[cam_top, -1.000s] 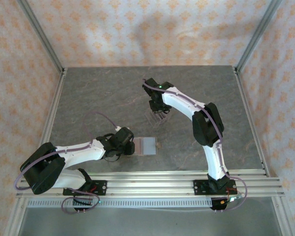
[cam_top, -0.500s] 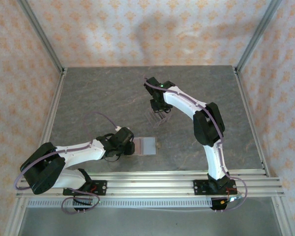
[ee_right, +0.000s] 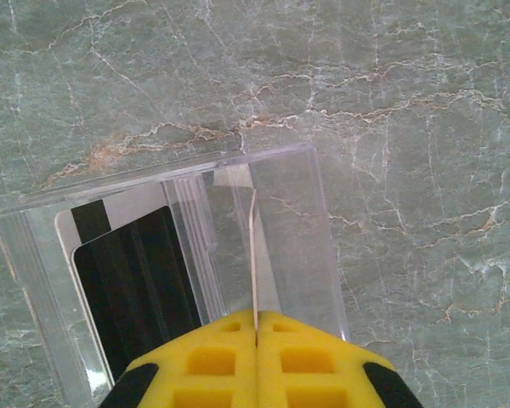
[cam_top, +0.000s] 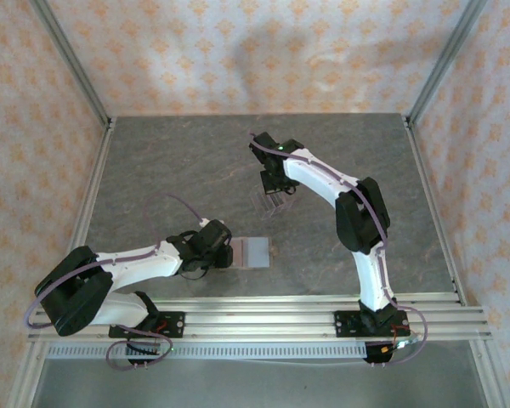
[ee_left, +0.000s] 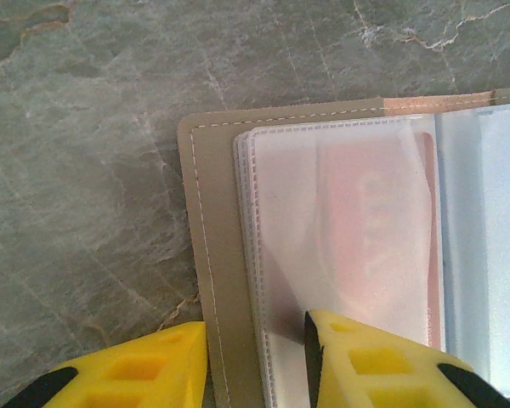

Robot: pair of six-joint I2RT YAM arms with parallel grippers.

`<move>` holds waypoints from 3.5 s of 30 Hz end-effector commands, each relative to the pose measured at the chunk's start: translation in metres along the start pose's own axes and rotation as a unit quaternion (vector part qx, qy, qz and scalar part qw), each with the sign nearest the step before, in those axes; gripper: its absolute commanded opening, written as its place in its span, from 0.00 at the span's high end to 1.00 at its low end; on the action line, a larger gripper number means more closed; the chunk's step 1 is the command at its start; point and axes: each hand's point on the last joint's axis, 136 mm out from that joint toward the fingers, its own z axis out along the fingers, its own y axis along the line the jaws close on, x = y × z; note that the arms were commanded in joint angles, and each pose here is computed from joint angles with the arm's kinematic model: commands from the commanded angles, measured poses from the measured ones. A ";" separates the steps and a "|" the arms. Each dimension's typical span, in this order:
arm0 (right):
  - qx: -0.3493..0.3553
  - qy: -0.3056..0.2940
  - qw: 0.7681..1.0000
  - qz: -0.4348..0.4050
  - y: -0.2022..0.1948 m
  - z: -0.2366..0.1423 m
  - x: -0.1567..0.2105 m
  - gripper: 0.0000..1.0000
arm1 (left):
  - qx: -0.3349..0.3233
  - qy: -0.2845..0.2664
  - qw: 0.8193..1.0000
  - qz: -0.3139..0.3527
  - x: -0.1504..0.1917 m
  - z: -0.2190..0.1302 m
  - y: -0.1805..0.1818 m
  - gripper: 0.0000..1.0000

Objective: Put the credit cards into the card holder

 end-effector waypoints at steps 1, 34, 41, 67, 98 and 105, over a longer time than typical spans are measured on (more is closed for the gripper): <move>0.013 -0.012 1.000 -0.004 -0.012 -0.020 -0.003 0.99 | -0.030 0.007 1.000 0.000 0.005 0.004 0.012 0.65; -0.386 -0.232 0.887 0.101 0.110 -0.116 0.099 1.00 | -0.042 0.012 0.999 0.006 0.013 -0.002 0.021 0.72; -0.455 -0.234 0.849 0.134 0.134 -0.091 0.119 1.00 | -0.048 0.014 0.999 0.008 0.013 -0.003 0.023 0.72; -0.385 -0.222 0.883 0.150 0.114 -0.037 0.142 1.00 | -0.049 0.014 0.999 0.006 0.011 -0.005 0.022 0.72; -0.442 -0.171 0.858 0.196 0.125 -0.008 0.171 1.00 | -0.052 0.015 0.999 -0.004 0.015 -0.003 0.026 0.72; -0.471 -0.172 0.844 0.192 0.134 -0.012 0.169 1.00 | -0.058 0.017 0.998 -0.002 0.017 -0.002 0.029 0.72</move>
